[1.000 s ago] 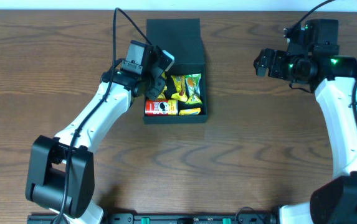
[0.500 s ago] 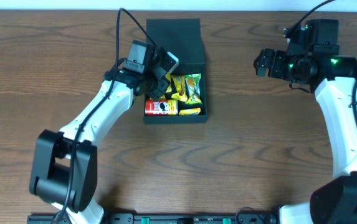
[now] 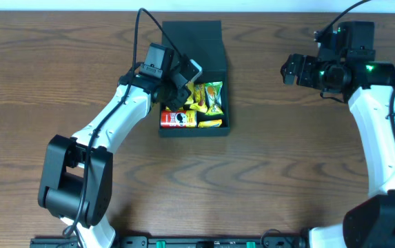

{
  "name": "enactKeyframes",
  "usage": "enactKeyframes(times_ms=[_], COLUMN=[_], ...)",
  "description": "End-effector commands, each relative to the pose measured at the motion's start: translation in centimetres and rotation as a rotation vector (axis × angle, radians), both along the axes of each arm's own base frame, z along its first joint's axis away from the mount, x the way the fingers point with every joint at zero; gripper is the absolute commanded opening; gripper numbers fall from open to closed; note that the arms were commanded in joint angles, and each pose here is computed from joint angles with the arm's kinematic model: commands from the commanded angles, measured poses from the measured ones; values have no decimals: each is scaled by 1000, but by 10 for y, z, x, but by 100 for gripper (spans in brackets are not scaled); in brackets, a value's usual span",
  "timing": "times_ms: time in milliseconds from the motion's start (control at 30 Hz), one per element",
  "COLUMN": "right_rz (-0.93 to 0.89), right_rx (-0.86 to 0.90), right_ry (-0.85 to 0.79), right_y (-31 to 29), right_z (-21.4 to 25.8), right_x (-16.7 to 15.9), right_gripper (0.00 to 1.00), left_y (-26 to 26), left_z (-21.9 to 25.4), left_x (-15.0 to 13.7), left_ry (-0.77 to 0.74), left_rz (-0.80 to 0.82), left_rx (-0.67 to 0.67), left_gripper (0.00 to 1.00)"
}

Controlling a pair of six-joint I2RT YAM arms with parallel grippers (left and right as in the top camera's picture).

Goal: Pack container
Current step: 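Lower the packet into the box, release, and press it down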

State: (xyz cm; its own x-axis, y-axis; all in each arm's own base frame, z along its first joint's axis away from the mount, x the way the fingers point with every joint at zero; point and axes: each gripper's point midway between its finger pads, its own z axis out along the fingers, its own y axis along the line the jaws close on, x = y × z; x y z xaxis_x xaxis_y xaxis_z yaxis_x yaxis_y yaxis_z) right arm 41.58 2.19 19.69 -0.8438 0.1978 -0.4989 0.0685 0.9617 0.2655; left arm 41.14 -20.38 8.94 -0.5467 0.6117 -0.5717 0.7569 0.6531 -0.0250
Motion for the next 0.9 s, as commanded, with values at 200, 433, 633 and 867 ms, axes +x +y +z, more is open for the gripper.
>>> enactKeyframes(times_ms=[200,433,633,867], right_rz=[13,13,13,13], right_rx=[-6,-6,-6,-7], right_ry=[6,9,9,8], right_y=[3,3,3,3], right_z=[-1,-2,-2,-2], right_x=[-2,-2,-2,-2], right_gripper=[99,99,99,99], left_y=[-14,-10,-10,-10], left_z=[11,8,-7,-21], left_x=[1,4,7,14], left_ry=[-20,-19,6,20], left_rz=[-83,-68,-66,-52], left_rx=[-51,-46,-37,-49], left_gripper=[6,6,5,5])
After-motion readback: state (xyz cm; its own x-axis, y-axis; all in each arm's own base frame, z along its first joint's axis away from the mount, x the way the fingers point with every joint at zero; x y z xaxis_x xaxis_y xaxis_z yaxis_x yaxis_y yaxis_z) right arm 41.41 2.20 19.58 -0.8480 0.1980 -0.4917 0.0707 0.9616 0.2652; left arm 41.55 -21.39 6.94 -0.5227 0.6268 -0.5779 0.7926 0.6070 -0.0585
